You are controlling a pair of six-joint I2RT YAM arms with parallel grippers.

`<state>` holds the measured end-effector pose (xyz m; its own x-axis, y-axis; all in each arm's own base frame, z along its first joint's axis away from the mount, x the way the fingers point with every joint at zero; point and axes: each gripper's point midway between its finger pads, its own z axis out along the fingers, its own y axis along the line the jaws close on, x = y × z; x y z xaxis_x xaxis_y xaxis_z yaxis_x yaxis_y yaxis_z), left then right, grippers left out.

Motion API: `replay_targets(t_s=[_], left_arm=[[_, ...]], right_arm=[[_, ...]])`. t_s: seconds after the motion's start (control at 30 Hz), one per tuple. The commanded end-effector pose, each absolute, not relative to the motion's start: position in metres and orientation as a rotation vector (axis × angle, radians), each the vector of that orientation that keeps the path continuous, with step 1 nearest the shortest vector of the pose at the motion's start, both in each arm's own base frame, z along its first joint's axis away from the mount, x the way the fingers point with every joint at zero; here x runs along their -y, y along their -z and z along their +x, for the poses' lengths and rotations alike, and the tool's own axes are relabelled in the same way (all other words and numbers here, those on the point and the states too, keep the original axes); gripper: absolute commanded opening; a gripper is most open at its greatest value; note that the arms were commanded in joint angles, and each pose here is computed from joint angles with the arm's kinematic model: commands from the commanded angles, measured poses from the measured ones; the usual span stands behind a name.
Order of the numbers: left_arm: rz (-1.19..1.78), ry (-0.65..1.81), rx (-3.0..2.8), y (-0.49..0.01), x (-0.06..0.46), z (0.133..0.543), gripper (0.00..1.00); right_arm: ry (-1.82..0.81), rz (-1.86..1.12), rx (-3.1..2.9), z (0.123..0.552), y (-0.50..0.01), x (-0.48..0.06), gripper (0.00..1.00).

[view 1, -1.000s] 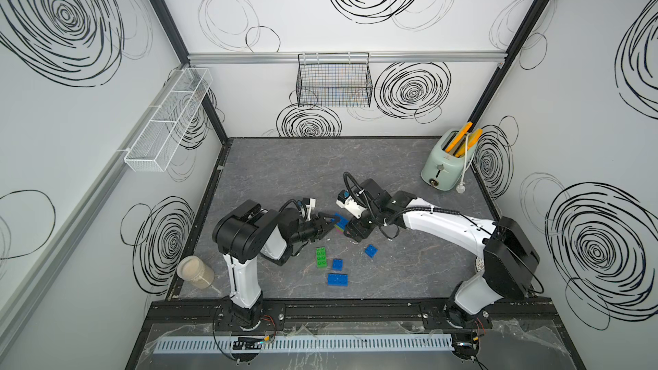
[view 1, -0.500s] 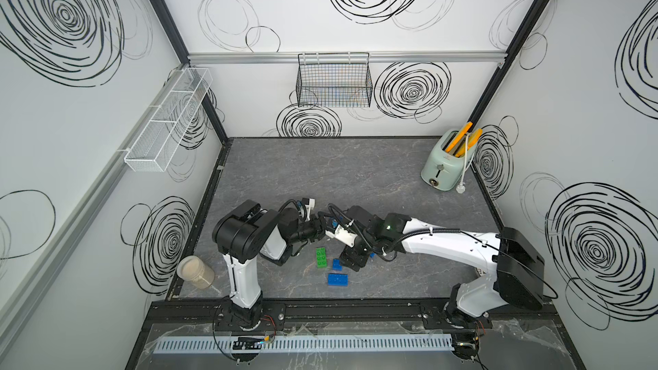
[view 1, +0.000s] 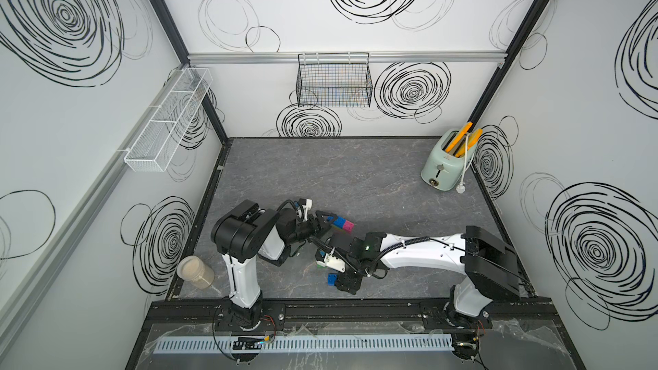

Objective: Assemble a heart with lego
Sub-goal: Pick up the lego brick from the center of the board.

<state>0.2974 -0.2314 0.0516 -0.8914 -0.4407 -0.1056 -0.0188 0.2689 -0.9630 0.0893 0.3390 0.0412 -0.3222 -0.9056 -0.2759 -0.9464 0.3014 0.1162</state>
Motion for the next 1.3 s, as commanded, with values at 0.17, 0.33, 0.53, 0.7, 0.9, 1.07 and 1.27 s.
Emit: replay_targets(t_s=[0.17, 0.33, 0.53, 0.7, 0.9, 1.07, 1.27], left_arm=[[-0.404, 1.671, -2.122, -0.07, 0.225, 0.302, 0.85], [-0.412, 1.663, -2.114, -0.071, 0.222, 0.303, 0.89], [-0.429, 1.646, -2.102, -0.074, 0.217, 0.307, 0.92], [-0.447, 1.628, -2.099, -0.074, 0.211, 0.309, 0.93], [-0.458, 1.62, -2.1, -0.072, 0.209, 0.309, 0.93], [-0.476, 1.607, -2.104, -0.069, 0.205, 0.31, 0.94], [-0.485, 1.6, -2.093, -0.069, 0.201, 0.314, 1.0]], right_arm=[[-0.346, -1.8, -2.389, 0.078, -0.026, -0.341, 0.7], [-0.322, -1.786, -2.393, 0.08, -0.02, -0.344, 0.62], [-0.31, -1.762, -2.38, 0.086, -0.018, -0.352, 0.62], [-0.306, -1.752, -2.371, 0.09, -0.017, -0.359, 0.6], [-0.293, -1.756, -2.373, 0.092, -0.014, -0.36, 0.51], [-0.273, -1.771, -2.39, 0.089, -0.011, -0.354, 0.38], [-0.302, -1.789, -2.375, 0.088, -0.035, -0.345, 0.26]])
